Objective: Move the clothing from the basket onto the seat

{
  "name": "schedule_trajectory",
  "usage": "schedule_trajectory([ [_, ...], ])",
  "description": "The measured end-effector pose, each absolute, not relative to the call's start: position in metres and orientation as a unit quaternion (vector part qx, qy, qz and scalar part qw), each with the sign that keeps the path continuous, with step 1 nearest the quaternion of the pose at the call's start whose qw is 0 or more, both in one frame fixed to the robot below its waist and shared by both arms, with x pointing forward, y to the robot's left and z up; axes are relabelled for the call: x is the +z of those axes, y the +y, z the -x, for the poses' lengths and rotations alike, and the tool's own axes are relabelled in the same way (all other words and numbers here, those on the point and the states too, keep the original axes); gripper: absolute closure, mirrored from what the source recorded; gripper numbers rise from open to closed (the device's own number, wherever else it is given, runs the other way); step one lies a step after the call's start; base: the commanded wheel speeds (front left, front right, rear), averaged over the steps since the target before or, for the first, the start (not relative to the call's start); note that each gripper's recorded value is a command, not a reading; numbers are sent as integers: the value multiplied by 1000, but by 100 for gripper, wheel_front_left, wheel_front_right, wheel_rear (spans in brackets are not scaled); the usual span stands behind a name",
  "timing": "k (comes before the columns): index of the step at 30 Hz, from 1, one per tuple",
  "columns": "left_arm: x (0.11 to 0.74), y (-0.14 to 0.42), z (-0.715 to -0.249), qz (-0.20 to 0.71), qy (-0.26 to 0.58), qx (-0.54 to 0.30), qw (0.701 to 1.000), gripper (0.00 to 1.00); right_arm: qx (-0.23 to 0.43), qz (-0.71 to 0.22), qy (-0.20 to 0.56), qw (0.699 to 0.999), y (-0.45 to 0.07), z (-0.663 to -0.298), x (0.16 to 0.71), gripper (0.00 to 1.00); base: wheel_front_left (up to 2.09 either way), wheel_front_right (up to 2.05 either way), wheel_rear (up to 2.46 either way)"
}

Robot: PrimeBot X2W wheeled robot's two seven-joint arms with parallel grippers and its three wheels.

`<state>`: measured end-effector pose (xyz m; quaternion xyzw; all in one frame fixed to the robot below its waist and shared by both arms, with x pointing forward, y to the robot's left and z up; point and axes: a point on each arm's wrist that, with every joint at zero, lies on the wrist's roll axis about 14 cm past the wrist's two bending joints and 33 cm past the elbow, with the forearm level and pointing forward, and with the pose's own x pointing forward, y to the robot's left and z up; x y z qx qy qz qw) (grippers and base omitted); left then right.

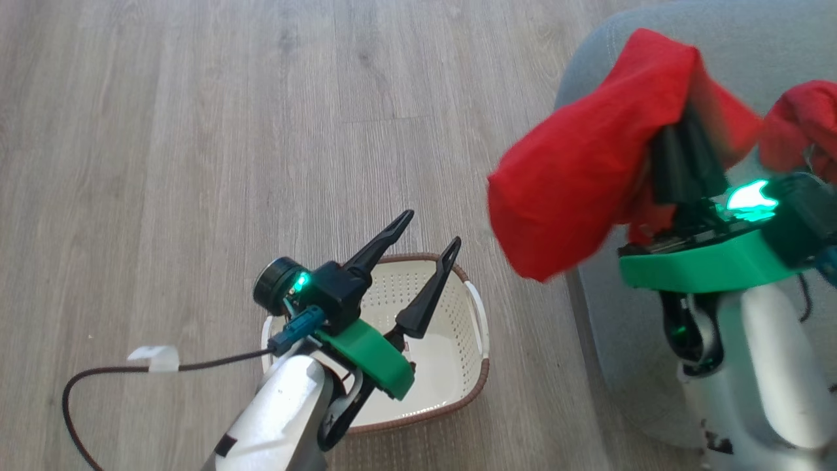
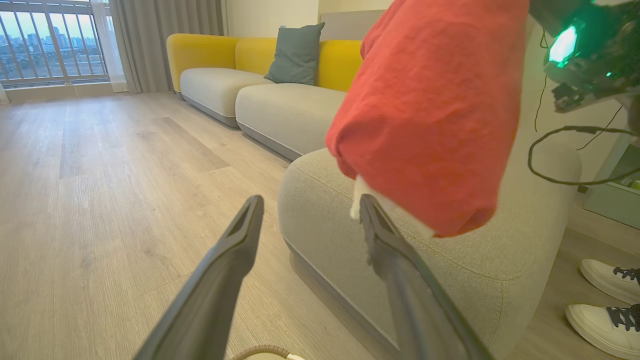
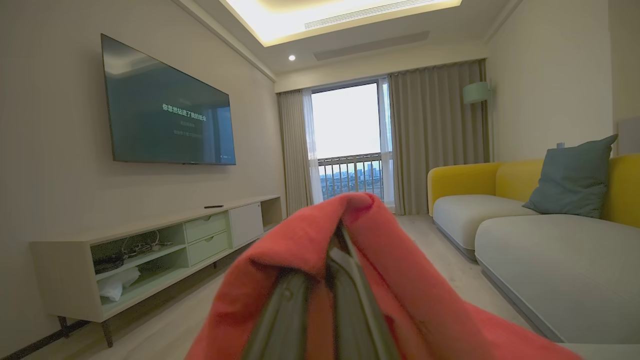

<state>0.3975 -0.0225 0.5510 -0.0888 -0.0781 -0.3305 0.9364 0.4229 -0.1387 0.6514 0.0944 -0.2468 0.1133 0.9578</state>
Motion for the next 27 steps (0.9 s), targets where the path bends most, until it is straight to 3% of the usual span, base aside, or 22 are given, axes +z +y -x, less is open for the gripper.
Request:
schedule_trajectory([
  [18,529,-11,-382,77,-51,-314,945,0,34,-73,-242,967,-190,-403,641,100,0,0,0],
  [27,512,-12,-364,88,-23,-316,944,0,-13,-97,-183,978,-217,-390,597,100,0,0,0],
])
